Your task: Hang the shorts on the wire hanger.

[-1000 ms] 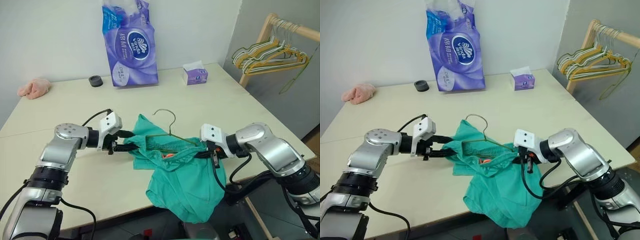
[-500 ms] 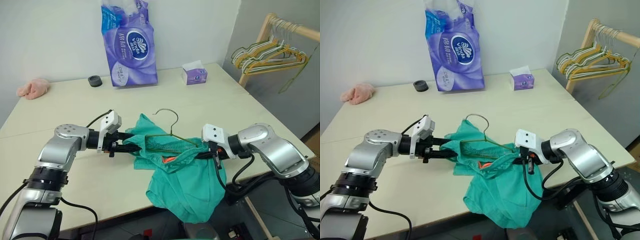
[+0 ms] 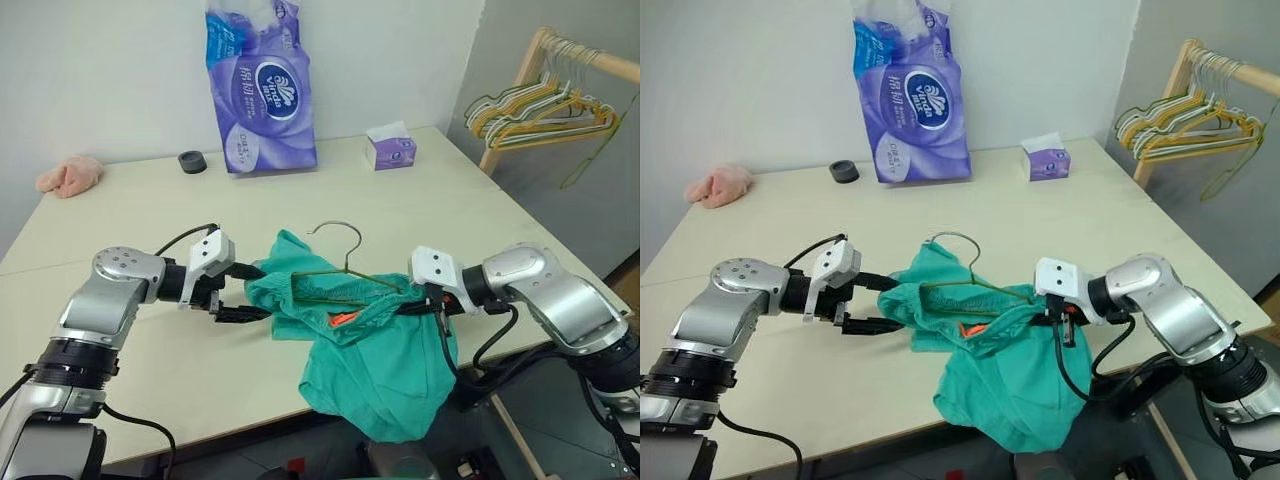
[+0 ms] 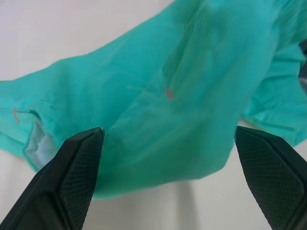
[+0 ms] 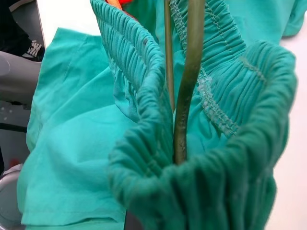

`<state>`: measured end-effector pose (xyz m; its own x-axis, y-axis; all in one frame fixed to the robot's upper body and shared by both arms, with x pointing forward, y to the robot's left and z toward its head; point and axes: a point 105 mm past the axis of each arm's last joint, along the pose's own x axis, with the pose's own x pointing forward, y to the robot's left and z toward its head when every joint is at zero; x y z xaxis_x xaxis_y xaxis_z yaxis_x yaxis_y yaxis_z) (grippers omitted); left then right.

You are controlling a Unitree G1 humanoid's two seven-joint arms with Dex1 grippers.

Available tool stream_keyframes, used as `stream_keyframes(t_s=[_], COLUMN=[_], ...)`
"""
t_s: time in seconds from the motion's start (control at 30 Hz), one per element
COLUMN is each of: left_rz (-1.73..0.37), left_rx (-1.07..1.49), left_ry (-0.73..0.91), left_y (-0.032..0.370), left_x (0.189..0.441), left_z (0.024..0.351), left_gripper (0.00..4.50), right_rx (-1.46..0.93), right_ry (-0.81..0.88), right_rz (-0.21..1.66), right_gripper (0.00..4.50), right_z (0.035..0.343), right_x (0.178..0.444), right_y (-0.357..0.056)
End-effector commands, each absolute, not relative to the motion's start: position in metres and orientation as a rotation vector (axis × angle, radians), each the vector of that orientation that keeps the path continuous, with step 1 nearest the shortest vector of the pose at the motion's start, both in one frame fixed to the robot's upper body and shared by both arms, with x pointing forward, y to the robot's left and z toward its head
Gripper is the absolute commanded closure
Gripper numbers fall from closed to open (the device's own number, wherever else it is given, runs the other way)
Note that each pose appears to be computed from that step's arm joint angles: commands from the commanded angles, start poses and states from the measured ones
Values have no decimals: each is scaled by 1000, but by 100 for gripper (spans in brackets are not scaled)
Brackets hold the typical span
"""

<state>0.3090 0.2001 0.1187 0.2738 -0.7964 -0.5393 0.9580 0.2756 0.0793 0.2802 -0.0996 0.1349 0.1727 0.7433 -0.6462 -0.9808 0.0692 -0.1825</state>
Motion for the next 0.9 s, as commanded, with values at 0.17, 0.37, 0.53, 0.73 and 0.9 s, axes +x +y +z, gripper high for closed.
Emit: stream_keyframes(t_s=[0.17,0.37,0.53,0.73,0.9], left_rz=[-1261,-1260,-1256,-1255,-1216], left_rx=[522,563,569,554,534], left_ry=[361,322,296,293,305], left_y=[196,194,191,190,193], left_x=[316,320,324,324,328], left_z=[128,123,123,123,122], left_gripper=[1,40,186,377,447], right_rx=[-664,-658,-656,-624,-592], right_ry=[393,394,397,422,447], right_rz=[1382,1385,1388,1375,1377], right_gripper=[450,450,450,450,450], right_z=[151,152,152,151,151], right_x=[275,274,274,274,271], right_y=[-100,-100,-100,-104,-110])
